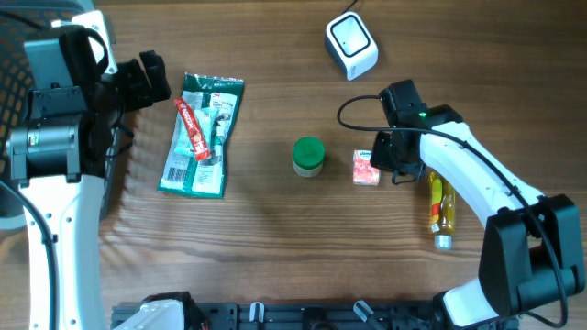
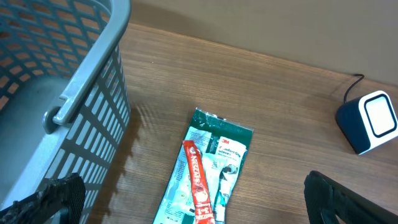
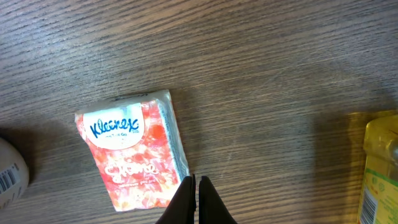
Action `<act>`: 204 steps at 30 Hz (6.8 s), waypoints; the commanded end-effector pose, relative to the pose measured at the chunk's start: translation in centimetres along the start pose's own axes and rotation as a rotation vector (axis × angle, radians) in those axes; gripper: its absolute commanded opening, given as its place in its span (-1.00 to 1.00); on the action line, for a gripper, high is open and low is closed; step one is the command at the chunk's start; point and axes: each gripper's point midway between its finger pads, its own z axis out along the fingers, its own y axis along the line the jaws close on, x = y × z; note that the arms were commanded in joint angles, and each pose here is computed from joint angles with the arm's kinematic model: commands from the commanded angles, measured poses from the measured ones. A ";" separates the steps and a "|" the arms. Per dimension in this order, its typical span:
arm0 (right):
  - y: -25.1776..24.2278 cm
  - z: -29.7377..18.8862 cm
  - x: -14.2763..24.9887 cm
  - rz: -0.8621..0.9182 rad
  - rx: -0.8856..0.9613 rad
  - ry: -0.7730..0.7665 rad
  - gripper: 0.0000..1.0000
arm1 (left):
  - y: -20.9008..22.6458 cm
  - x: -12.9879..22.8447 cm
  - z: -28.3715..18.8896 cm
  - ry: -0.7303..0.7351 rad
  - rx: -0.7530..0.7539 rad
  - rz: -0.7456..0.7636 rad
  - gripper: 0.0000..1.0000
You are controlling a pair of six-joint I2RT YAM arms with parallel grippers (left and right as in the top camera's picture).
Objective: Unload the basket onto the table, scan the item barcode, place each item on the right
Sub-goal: 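Move the right gripper to the Kleenex pack and grasp it, then lift the Kleenex pack with the right gripper up to the scanner, then hold the Kleenex pack in front of the white scanner, then carry the Kleenex pack down and set it beside the yellow bottle, then move the right gripper left above the green-lidded Knorr jar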
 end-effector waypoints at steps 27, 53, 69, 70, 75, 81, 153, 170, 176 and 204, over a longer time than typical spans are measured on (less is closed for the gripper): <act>1.9 3.8 1.3 -0.117 -0.390 0.037 -0.35 | 0.1 -0.3 -0.1 -0.010 -0.006 0.006 1.00; 3.6 -1.6 0.8 -0.148 -0.532 -0.097 -0.91 | 0.1 -0.3 -0.1 -0.010 -0.006 0.006 1.00; 2.0 -9.6 1.1 -0.170 -0.525 -0.315 -0.91 | 0.1 -0.3 -0.1 -0.009 -0.006 0.006 1.00; 2.0 -9.6 1.1 -0.170 -0.525 -0.314 -0.91 | 0.1 -0.3 -0.1 -0.010 -0.006 0.006 1.00; 1.8 -9.5 1.0 -0.167 -0.512 -0.319 -0.91 | 0.1 -0.3 -0.1 -0.010 -0.006 0.006 1.00; 1.9 -9.7 0.7 -0.161 -0.514 -0.333 -0.91 | 0.1 -0.3 -0.1 -0.010 -0.006 0.006 1.00; 1.6 -12.7 -7.0 -0.203 0.042 0.073 -0.91 | 0.1 -0.3 -0.1 -0.010 -0.006 0.006 1.00; -3.8 0.5 -1.5 -0.070 0.246 0.210 0.00 | 0.1 -0.3 -0.1 -0.009 -0.006 0.006 1.00; 0.7 0.8 -0.4 -0.145 -0.005 0.278 -0.38 | 0.1 -0.3 -0.1 -0.010 -0.006 0.006 1.00; 10.1 -1.9 1.0 -0.281 -0.335 0.212 0.82 | 0.1 -0.3 -0.1 -0.010 -0.006 0.006 1.00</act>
